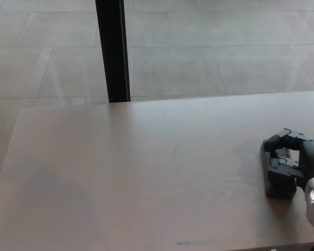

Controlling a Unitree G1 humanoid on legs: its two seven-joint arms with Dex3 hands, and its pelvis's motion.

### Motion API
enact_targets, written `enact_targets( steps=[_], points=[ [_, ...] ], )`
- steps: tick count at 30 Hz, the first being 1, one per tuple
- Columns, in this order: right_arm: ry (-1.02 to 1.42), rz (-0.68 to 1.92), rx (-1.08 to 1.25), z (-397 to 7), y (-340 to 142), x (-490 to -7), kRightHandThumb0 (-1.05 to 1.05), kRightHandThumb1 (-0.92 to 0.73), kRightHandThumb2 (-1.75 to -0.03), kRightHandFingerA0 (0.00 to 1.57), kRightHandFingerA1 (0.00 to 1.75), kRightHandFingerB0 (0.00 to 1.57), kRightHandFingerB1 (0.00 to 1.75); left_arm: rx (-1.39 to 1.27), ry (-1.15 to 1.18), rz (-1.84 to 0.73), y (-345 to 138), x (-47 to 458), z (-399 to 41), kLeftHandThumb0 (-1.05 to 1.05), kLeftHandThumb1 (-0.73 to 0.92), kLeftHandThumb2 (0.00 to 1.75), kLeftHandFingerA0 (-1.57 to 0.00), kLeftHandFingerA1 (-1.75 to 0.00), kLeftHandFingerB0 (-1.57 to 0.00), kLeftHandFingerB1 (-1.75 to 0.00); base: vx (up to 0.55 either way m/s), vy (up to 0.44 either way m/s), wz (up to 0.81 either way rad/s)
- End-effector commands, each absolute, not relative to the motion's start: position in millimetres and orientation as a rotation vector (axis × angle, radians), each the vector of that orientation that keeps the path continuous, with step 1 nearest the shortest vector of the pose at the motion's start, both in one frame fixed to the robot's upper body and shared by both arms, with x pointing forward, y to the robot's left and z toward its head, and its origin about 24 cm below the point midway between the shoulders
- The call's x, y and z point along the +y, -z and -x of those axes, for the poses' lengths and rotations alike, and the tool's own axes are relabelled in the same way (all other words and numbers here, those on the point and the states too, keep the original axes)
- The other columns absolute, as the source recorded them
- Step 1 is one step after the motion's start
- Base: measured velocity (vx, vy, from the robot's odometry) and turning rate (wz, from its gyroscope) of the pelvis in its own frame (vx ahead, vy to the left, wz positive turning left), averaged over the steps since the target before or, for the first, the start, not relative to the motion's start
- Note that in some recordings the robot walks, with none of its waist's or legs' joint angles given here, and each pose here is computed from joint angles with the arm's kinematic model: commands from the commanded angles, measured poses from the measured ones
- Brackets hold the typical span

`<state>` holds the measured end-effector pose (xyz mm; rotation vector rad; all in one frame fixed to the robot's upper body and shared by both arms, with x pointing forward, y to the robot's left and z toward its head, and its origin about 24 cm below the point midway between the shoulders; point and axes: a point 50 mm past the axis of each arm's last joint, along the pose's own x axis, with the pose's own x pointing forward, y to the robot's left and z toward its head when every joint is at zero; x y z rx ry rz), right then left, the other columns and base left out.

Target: The robot uses its right hand to hold the eraser kept in the middle of the desk and use it to wipe the desk by swiping its surface twice

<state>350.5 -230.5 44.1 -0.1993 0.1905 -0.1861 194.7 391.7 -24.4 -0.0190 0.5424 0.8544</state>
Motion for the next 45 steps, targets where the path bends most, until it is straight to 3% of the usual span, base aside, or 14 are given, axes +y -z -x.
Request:
enact_targets(
  steps=[1, 3, 6, 10, 14, 16, 18, 20, 23, 28, 29, 30, 42, 45],
  points=[
    [0.310, 0.342, 0.332, -325, -22, -278, -0.23, -0.52, -1.18, 1.01, 1.75, 0.83, 1.56, 0.490, -0.872, 0.034, 16, 396, -198, -0.72, 0.92, 0.67, -0.41, -0.87, -0.32, -0.64, 0.00, 0.000, 0.00],
    [0.311, 0.348, 0.332, -325, -22, -280, -0.23, -0.52, -1.18, 1.01, 1.75, 0.83, 1.56, 0.489, -0.872, 0.034, 16, 397, -199, -0.72, 0.92, 0.67, -0.41, -0.87, -0.32, -0.64, 0.00, 0.000, 0.00],
    [0.340, 0.441, 0.335, -318, -25, -300, -0.28, -0.53, -1.02, 0.96, 1.75, 0.71, 1.61, 0.490, -0.882, 0.043, 16, 397, -199, -0.74, 0.92, 0.67, -0.42, -0.90, -0.33, -0.67, 0.00, 0.000, 0.00],
    [0.364, 0.470, 0.318, -314, -33, -314, -0.28, -0.51, -1.05, 0.97, 1.75, 0.75, 1.64, 0.488, -0.881, 0.040, 16, 396, -199, -0.73, 0.92, 0.67, -0.40, -0.89, -0.33, -0.67, 0.00, 0.000, 0.00],
    [0.437, 0.505, 0.354, -312, -43, -333, -0.30, -0.57, -1.00, 0.92, 1.75, 0.70, 1.55, 0.484, -0.881, 0.019, 14, 398, -199, -0.74, 0.92, 0.67, -0.42, -0.91, -0.34, -0.67, 0.00, 0.000, 0.00],
    [0.476, 0.465, 0.346, -312, -46, -338, -0.25, -0.61, -0.92, 0.93, 1.75, 0.64, 1.61, 0.486, -0.884, 0.005, 13, 399, -198, -0.73, 0.92, 0.68, -0.44, -0.92, -0.37, -0.68, 0.00, 0.000, 0.00],
    [0.485, 0.454, 0.337, -312, -48, -339, -0.27, -0.64, -0.89, 0.93, 1.75, 0.67, 1.63, 0.488, -0.888, 0.010, 13, 399, -199, -0.74, 0.92, 0.67, -0.44, -0.93, -0.37, -0.68, 0.00, 0.000, 0.00],
    [0.489, 0.439, 0.334, -314, -49, -337, -0.26, -0.64, -0.92, 0.93, 1.75, 0.69, 1.52, 0.480, -0.894, 0.027, 14, 399, -199, -0.74, 0.92, 0.67, -0.43, -0.92, -0.37, -0.68, 0.00, 0.000, 0.00],
    [0.495, 0.415, 0.325, -317, -47, -331, -0.27, -0.66, -0.85, 0.95, 1.75, 0.67, 1.56, 0.482, -0.886, 0.009, 14, 399, -198, -0.74, 0.92, 0.67, -0.43, -0.90, -0.36, -0.67, 0.00, 0.000, 0.00],
    [0.451, 0.301, 0.326, -331, -45, -302, -0.22, -0.61, -1.06, 0.99, 1.75, 0.80, 1.52, 0.484, -0.882, 0.016, 14, 399, -199, -0.73, 0.92, 0.70, -0.42, -0.87, -0.34, -0.66, 0.00, 0.000, 0.00],
    [0.441, 0.287, 0.321, -333, -45, -297, -0.21, -0.59, -1.09, 0.97, 1.75, 0.79, 1.54, 0.480, -0.884, 0.024, 14, 398, -199, -0.77, 0.71, 1.04, -0.44, -0.80, -0.34, -0.67, 0.00, 0.000, 0.00],
    [0.436, 0.263, 0.320, -336, -44, -290, -0.22, -0.58, -1.11, 0.96, 1.75, 0.78, 1.55, 0.475, -0.886, 0.032, 14, 398, -199, -0.75, 0.92, 0.69, -0.42, -0.88, -0.34, -0.66, 0.00, 0.000, 0.00],
    [0.321, 0.088, 0.359, -346, -21, -219, -0.24, -0.61, -1.16, 0.99, 1.75, 0.74, 1.58, 0.460, -0.881, 0.059, 15, 394, -201, -0.77, 0.92, 0.70, -0.40, -0.90, -0.32, -0.67, 0.00, 0.000, 0.00],
    [0.246, 0.026, 0.342, -344, -15, -193, -0.23, -0.53, -1.25, 1.04, 1.75, 0.72, 1.71, 0.462, -0.890, 0.055, 15, 395, -202, -0.76, 0.92, 0.71, -0.40, -0.90, -0.33, -0.67, 0.00, 0.000, 0.00]
  ],
)
